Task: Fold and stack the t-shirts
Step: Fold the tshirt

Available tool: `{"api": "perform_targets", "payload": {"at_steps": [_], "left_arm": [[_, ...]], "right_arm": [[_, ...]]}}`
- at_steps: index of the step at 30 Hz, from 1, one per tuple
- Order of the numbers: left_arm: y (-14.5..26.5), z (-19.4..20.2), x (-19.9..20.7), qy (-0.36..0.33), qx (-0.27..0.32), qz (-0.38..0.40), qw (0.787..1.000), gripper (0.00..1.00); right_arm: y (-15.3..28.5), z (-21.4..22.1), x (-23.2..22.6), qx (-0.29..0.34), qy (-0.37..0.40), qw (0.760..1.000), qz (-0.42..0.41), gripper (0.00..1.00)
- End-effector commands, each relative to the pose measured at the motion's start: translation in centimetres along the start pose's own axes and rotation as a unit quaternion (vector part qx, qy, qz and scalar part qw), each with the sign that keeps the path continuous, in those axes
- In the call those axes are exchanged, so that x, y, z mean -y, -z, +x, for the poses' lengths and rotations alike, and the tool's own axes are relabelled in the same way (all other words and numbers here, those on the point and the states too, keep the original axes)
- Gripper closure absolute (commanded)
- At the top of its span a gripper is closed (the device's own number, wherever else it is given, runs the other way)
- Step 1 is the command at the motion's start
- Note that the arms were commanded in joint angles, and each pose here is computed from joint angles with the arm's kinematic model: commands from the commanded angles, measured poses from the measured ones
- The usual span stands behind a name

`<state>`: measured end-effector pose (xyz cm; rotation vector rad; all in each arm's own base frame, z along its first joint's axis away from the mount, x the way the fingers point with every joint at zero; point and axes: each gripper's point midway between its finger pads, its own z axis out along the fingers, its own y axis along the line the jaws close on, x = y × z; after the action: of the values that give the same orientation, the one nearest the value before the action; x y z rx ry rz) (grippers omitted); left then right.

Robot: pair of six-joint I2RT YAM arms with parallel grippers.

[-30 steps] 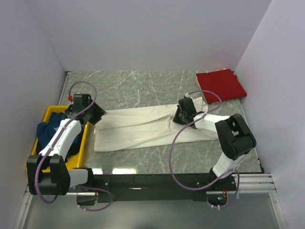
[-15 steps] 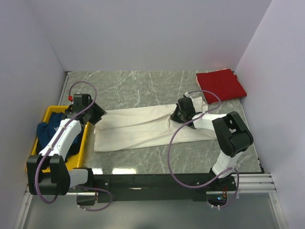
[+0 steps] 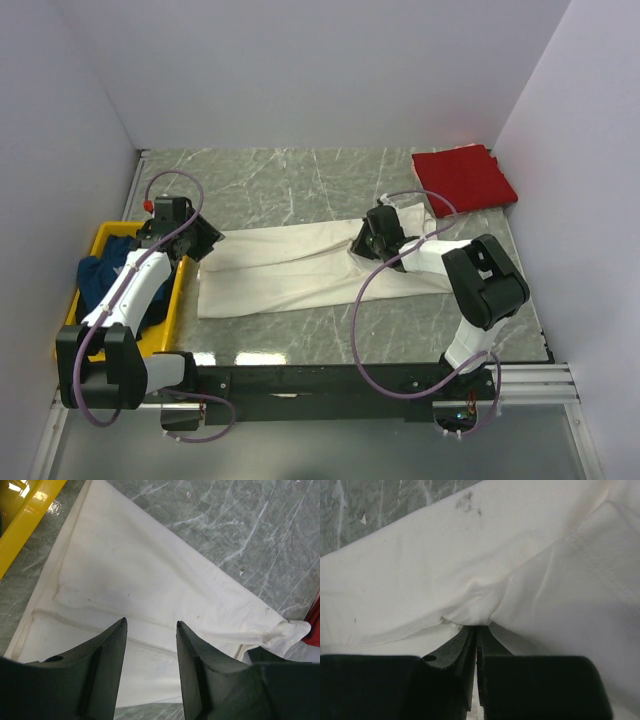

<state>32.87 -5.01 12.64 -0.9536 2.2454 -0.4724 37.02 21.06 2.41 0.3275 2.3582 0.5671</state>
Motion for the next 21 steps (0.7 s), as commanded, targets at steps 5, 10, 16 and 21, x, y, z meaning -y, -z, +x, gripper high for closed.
{"api": "perform_targets", "payload": {"at_steps": [5,10,16,21], "left_arm": [[0.5,-1.2,1.7,-0.007,0.018,0.021,1.000,0.51],[0.5,-1.1,1.8,-0.009,0.018,0.022,1.000,0.51],[0.5,-0.7,2.1,-0.013,0.014,0.023,1.000,0.50],[0.5,-0.7,2.3,-0.014,0.014,0.023,1.000,0.51]], "right_arm": [[-0.5,0.4,-1.7,0.002,0.009,1.000,-0.015,0.91],[-0.8,1.1,-1.5,0.000,0.028,1.000,0.004,0.91],[-1.1,0.6,-1.1,0.007,0.051,0.998,0.026,0.87],[-1.3,0.3,-1.8,0.006,0.068,0.997,0.027,0.71]]}}
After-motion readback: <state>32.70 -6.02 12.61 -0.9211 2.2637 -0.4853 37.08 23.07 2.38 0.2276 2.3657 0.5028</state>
